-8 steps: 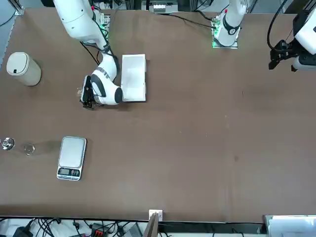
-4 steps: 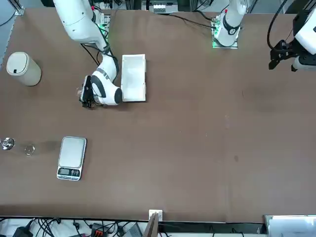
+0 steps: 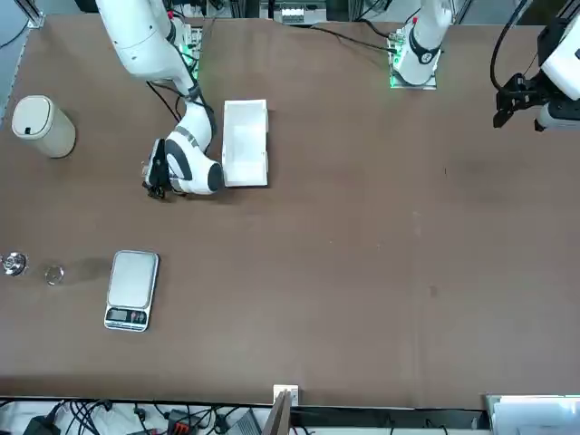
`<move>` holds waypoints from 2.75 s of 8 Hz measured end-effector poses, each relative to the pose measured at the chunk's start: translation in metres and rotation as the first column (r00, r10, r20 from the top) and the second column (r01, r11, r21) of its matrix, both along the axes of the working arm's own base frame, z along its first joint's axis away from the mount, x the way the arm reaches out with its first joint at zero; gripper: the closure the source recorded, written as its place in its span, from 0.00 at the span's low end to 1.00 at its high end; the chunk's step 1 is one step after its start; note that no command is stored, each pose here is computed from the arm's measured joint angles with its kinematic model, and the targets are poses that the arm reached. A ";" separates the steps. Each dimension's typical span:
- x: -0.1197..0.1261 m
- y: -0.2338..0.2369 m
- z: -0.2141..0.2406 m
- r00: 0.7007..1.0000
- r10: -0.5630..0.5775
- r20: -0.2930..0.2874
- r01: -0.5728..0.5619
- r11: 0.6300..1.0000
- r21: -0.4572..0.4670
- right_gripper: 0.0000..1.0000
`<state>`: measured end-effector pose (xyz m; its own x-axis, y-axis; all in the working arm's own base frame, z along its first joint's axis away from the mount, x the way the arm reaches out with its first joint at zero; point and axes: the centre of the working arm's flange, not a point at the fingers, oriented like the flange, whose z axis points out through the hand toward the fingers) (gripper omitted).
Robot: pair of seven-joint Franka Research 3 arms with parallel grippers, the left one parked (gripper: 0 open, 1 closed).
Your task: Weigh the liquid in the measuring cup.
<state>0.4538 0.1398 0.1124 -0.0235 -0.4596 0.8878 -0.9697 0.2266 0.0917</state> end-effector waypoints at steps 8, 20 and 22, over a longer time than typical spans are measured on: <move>-0.002 -0.004 -0.010 1.000 0.028 -0.001 -0.028 0.999 -0.029 0.37; 0.105 -0.011 0.091 0.994 0.105 0.042 -0.102 0.993 -0.062 0.37; 0.138 -0.008 0.125 0.987 0.144 0.064 -0.142 0.989 -0.039 0.37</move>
